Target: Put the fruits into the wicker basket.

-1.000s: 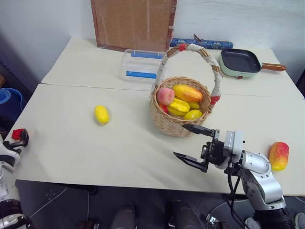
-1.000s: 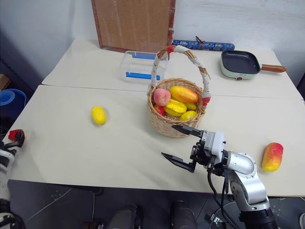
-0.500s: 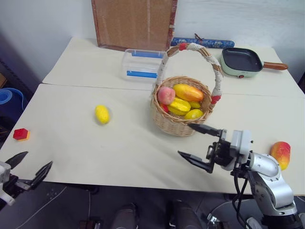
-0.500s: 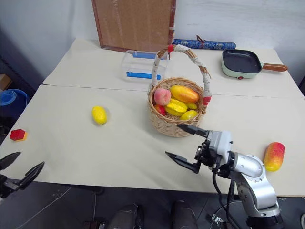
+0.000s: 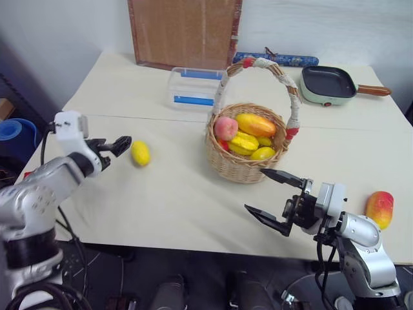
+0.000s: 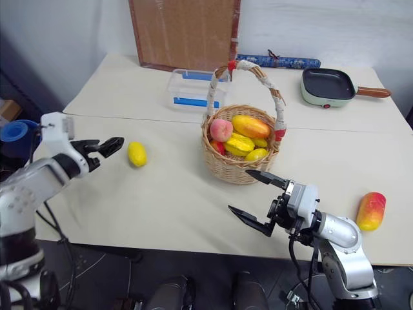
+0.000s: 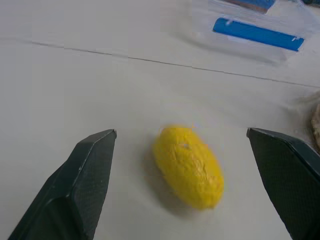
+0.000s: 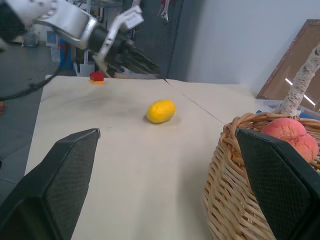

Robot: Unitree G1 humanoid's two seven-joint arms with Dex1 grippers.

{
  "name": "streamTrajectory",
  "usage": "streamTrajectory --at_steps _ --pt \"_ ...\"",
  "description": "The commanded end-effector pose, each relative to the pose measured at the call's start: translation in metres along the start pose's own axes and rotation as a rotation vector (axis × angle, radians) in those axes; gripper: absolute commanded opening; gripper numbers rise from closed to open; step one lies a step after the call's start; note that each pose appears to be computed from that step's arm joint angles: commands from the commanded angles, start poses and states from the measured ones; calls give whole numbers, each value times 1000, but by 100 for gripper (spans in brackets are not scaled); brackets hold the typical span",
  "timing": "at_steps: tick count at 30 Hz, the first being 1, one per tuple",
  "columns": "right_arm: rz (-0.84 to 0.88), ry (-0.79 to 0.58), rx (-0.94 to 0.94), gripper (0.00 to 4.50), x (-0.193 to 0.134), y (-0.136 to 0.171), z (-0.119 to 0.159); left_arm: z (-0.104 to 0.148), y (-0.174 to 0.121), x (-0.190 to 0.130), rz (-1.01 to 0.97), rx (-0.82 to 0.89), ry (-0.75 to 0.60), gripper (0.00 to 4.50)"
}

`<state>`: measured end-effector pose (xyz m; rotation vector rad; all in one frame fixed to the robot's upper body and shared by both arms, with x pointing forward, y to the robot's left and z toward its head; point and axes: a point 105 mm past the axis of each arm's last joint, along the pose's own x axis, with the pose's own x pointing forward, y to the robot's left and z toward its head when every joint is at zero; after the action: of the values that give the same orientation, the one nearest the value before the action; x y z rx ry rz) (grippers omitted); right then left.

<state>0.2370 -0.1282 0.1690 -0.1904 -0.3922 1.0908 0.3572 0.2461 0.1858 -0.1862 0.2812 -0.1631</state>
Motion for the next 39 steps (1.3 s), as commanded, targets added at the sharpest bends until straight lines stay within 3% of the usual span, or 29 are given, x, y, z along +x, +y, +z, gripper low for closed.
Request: streamTrajectory --at_steps 1,7,11,15,18,22,25,28,32,33,39 --pt "-6 -37 -30 450 3 -1 7 -15 4 32 52 -16 100 435" --pt "-20 -50 -34 450 8 -3 9 -35 -19 61 -20 -37 196 435" --pt "-31 -50 -41 450 9 -4 9 -39 -24 65 -60 -19 209 352" --pt "-63 -40 -65 450 7 -7 10 -5 -44 56 -247 112 22 230" --pt "-119 -25 -91 450 1 -14 11 30 -85 35 -535 215 -169 187" --pt "-219 7 -117 450 -18 -21 12 50 -150 5 -910 483 -330 187" --pt "-269 40 -132 450 -32 -17 10 45 -190 8 -1075 620 -320 187" --pt "-315 45 -149 450 -39 -13 12 34 -217 23 -1142 691 -292 187" --pt "-353 52 -166 450 -43 -7 15 23 -233 42 -1146 734 -255 187" --pt "-371 57 -172 450 -45 -4 17 20 -239 48 -1132 747 -253 259" --pt "-445 94 -175 450 -55 4 21 27 -240 48 -1143 692 -315 420"
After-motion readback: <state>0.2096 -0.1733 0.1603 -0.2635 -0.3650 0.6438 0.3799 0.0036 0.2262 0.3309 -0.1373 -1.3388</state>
